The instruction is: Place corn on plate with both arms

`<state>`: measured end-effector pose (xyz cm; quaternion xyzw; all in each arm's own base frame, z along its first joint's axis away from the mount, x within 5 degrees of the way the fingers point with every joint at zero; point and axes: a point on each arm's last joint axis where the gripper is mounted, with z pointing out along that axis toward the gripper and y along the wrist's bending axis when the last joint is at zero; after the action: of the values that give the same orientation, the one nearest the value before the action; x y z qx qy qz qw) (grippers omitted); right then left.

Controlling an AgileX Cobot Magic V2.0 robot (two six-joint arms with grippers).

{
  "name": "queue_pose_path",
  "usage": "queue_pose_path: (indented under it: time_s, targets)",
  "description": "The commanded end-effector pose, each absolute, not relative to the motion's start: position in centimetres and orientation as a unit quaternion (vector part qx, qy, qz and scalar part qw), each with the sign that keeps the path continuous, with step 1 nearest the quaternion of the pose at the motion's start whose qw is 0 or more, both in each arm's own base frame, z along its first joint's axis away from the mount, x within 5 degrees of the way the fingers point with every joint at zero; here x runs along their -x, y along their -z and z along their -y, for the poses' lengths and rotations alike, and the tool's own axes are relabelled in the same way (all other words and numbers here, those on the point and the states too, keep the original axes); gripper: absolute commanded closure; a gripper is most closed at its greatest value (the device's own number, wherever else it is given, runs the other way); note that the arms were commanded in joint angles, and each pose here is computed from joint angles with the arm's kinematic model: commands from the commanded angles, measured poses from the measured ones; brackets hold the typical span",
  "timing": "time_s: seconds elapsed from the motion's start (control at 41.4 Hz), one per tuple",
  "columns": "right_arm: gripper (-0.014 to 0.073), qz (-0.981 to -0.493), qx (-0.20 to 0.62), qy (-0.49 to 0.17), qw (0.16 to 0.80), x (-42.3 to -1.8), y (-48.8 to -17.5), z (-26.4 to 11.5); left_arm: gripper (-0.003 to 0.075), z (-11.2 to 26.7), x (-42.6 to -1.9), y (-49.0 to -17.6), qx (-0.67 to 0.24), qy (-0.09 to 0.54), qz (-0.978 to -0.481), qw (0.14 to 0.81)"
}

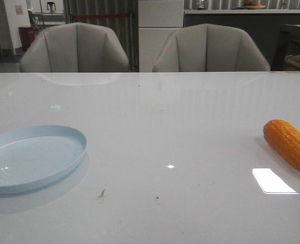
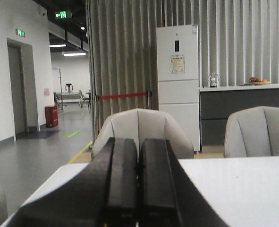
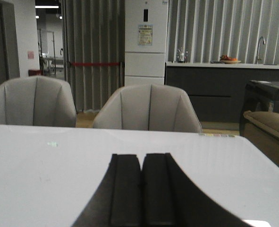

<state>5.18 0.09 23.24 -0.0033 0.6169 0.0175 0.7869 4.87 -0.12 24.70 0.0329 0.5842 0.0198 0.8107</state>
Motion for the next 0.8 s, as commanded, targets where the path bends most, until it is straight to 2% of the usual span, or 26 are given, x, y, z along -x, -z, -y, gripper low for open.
queue_pose_path:
  time_s: [0.0,0.097,0.193,0.314,0.411,0.484,0.604,0.774]
  targets:
    - [0.0539,-0.529,-0.007,-0.020,0.849,-3.7,-27.5,0.1,0.0624,0.0,-3.3,-28.7,-0.022,-0.019,-0.499,0.866]
    - [0.0539,-0.491,-0.007,-0.021,0.871,-2.5,-30.3,0.1,0.0624,0.0,-2.4,-30.9,-0.020,-0.019,-0.472,0.881]
    - [0.0539,-0.474,-0.005,-0.023,0.880,-1.4,-32.6,0.1,0.0624,-0.1,-2.0,-32.8,-0.021,-0.021,-0.457,0.889]
    - [0.0539,-0.474,-0.003,-0.024,0.880,-0.9,-35.0,0.1,0.0624,0.0,-2.2,-35.3,-0.028,-0.029,-0.453,0.891]
    - [0.0539,-0.495,-0.001,-0.024,0.869,-1.8,-36.6,0.0,0.0624,0.1,-3.3,-37.4,-0.030,-0.031,-0.463,0.885]
    - [0.0539,-0.514,0.004,-0.020,0.857,-2.8,-38.1,-0.1,0.0624,0.1,-4.5,-39.0,-0.032,-0.030,-0.481,0.875]
    - [0.0539,-0.557,0.009,-0.016,0.830,-5.7,-40.3,-0.2,0.0624,0.3,-7.4,-40.6,-0.038,-0.028,-0.542,0.839]
    - [0.0539,-0.622,0.011,-0.016,0.783,-10.8,-40.8,-0.4,0.0624,0.5,-12.1,-39.7,-0.044,-0.026,-0.618,0.785]
